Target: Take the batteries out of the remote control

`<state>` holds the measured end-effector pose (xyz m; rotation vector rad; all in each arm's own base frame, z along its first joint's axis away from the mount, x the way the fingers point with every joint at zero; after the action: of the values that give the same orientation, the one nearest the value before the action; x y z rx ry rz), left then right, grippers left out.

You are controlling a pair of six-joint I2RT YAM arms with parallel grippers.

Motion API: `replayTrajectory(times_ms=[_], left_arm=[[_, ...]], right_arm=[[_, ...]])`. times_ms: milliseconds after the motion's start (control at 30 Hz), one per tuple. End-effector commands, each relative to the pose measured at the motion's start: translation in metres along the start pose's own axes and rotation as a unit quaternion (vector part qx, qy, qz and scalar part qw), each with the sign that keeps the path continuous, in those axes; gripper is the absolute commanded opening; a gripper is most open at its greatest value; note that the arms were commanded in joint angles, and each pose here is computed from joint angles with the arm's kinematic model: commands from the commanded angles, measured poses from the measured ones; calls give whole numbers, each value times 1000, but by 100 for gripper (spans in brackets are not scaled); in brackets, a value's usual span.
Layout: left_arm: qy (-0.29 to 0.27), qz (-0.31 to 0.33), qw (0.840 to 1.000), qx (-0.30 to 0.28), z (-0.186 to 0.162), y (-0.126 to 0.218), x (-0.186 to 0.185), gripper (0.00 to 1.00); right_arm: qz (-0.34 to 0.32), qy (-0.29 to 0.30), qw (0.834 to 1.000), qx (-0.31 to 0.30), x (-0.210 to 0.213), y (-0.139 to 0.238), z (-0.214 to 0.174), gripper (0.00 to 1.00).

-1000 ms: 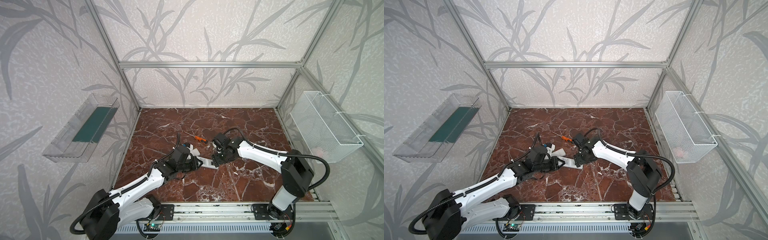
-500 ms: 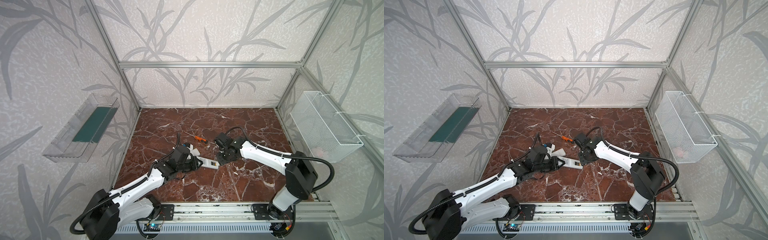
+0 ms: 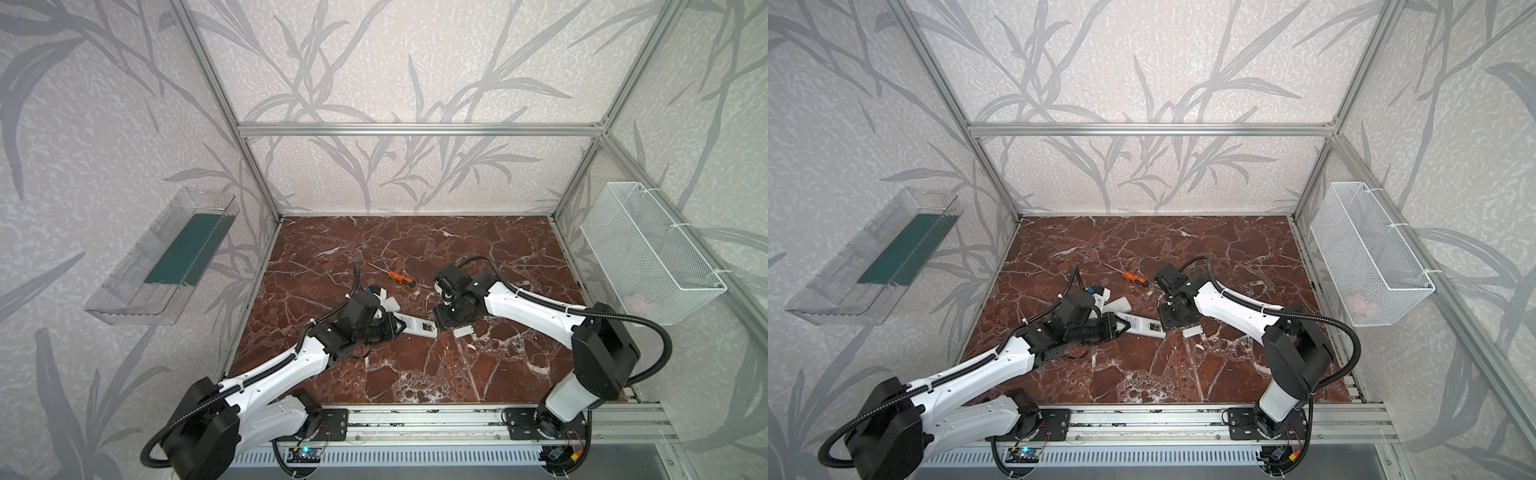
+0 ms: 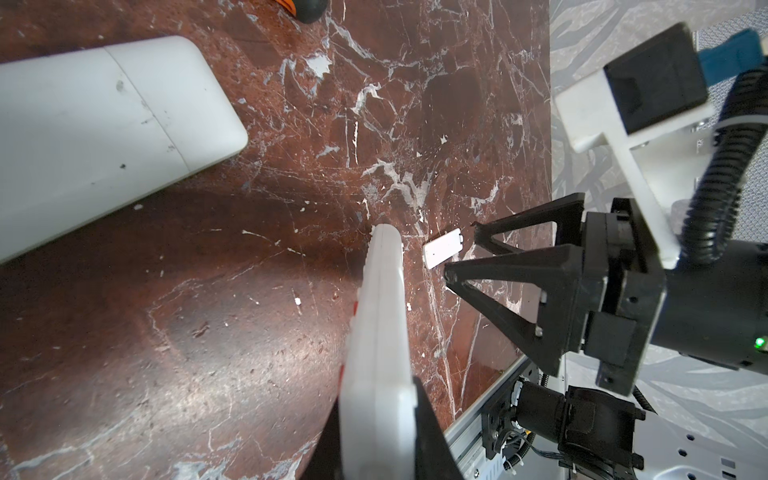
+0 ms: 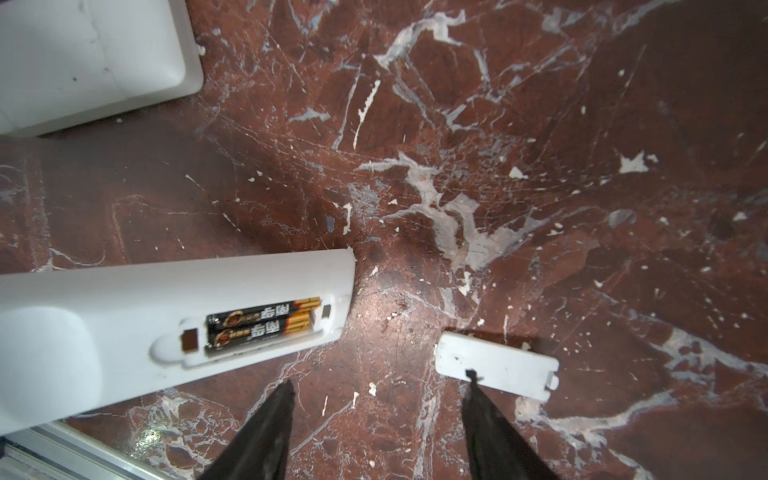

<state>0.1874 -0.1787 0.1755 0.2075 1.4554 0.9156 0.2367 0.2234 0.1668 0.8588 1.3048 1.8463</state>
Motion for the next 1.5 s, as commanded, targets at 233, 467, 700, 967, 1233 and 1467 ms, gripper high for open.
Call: replayTrajectory(times_ms=[233,467,700,967,1233,1467], left_arm=[[24,17,999,28,-5,-25,18,7],[31,15,999,36,-5,-34,21,18],[43,14,998,52,-6,-45,25,22],[50,14,997,53,-7,-50,31,29],[53,19,997,53,-6,-52,34,36],[55,25,997,54,-5,-54,38,47]], right_arm=[[27,-41,998,-30,-23,20,-15,74],[43,-54,997,-29,-29,18,-26,76],[50,-60,997,-28,-31,16,-33,77],[58,-62,996,-27,-33,14,-38,79],[56,-64,996,-26,-34,14,-42,79],[57,-66,996,-26,-34,15,-43,80]])
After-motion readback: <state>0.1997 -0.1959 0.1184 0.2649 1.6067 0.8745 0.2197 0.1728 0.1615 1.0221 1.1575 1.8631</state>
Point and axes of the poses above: each gripper's point midway between its finger pads, its own y axis back along the fingers, its own x axis along the line the jaws close on, z = x × y, the point moved 9 cm from there along y, back along the fingers, and after that the axes turned 13 degrees about y, right-handed, at the moved point
